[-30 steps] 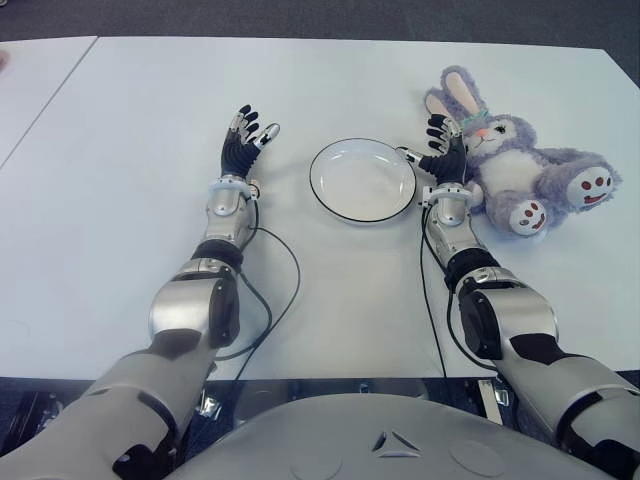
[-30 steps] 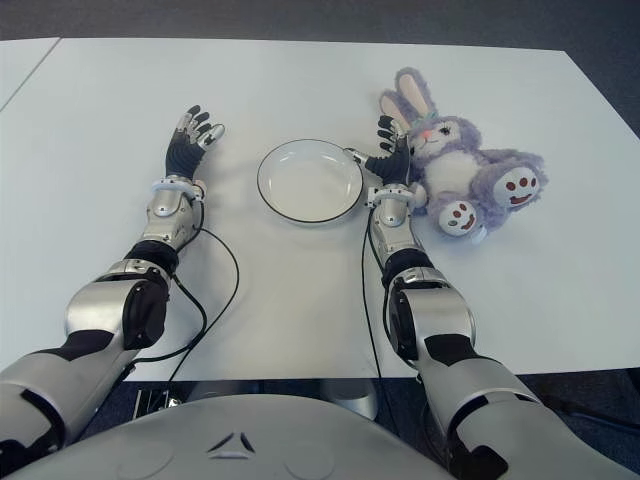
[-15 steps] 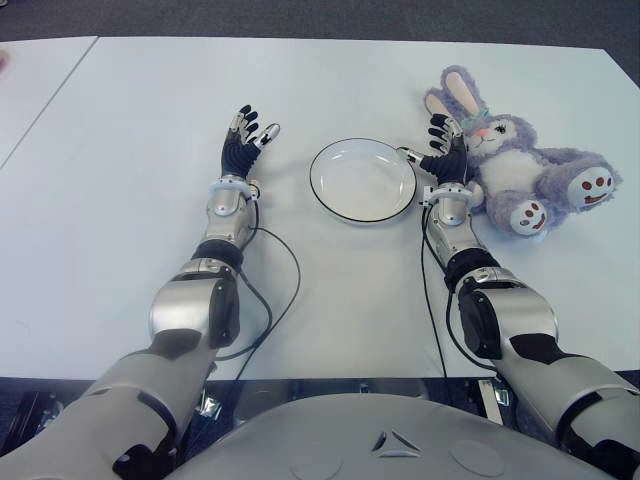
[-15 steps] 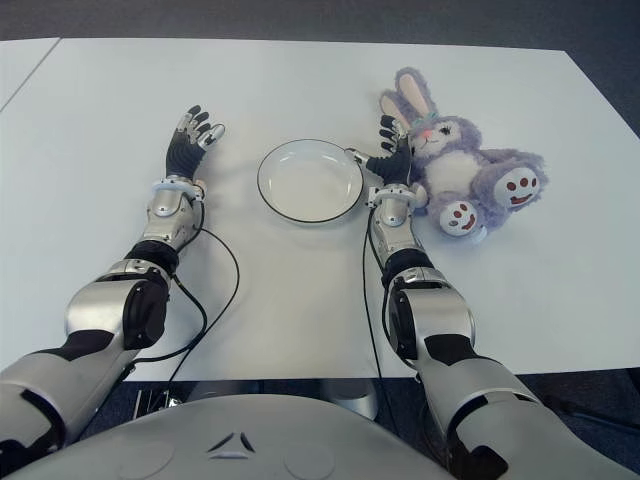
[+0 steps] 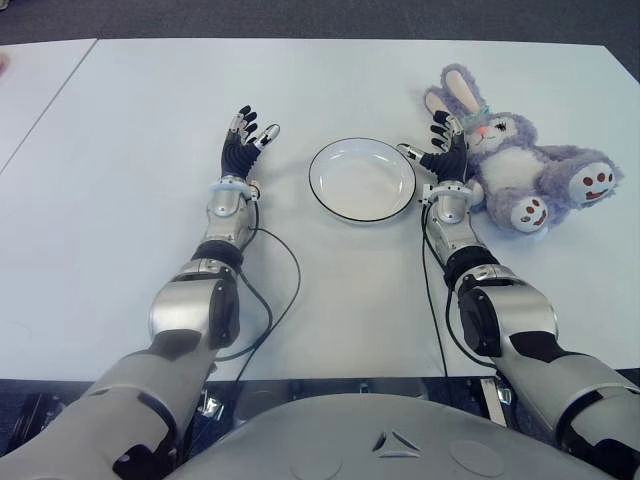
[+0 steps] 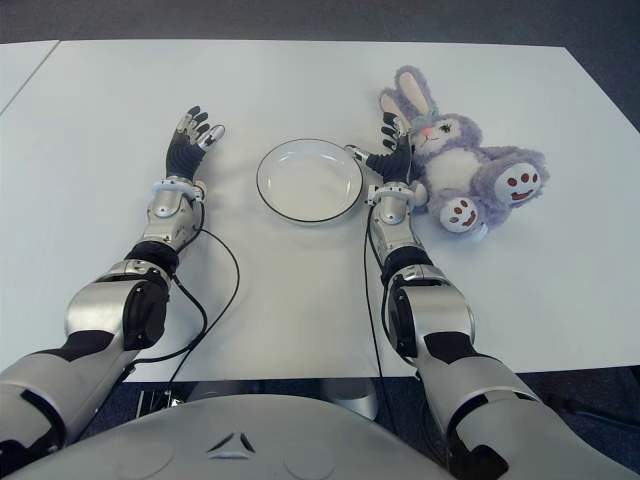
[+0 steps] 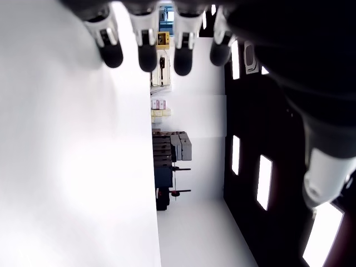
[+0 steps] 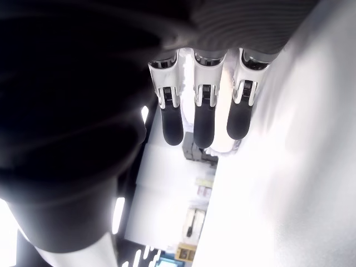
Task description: Put the doll into the plate.
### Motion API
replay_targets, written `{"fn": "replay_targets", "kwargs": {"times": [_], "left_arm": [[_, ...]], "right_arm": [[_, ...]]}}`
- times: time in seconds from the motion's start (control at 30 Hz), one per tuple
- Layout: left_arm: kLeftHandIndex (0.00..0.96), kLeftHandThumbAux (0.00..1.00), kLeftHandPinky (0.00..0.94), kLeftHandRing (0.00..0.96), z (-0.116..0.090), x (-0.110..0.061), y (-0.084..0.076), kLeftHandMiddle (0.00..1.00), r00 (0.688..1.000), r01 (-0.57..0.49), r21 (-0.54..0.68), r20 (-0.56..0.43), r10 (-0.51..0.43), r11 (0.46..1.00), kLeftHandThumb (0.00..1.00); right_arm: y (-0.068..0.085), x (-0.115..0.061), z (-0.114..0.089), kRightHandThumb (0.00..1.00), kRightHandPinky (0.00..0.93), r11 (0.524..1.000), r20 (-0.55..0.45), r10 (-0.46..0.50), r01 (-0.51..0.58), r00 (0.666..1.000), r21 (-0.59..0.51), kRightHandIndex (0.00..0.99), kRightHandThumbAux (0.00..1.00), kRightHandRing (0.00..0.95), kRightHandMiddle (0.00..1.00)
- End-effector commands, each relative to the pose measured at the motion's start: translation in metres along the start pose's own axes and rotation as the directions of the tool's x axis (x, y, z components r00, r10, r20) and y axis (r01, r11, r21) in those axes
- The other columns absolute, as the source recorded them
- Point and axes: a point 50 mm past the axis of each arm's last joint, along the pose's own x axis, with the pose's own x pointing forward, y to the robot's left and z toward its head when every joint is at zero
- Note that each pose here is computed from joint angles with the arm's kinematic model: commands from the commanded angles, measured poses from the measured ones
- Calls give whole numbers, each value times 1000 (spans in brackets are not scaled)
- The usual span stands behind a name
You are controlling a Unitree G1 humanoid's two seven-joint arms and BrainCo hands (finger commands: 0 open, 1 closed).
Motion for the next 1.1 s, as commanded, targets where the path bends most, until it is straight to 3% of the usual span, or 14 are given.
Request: {"fn": "replay_targets", "kwargs": {"times": [0.03,0.5,1.1], "left_arm": [[42,583,55,81,-112,-79,-9,99,875,-18,-43,-484,-5,999,0],[49,579,61,88,-111,-78,-12,109,875,-8,-37,-484,-11,999,0],[45,580,67,88,-110,-78,-16,102,874,-2,-36,-485,-16,999,0]], "right_arm": [[3,-31,-42,0,201,996,-150,44,-55,988,-71,163,872,176,176],[0,1,-2,0,183,990,10,57,-55,998,-134,138,824,162,166],[-13,12,13,0,194,975,108,76,-51,991,-218,127,816,161,169]]}}
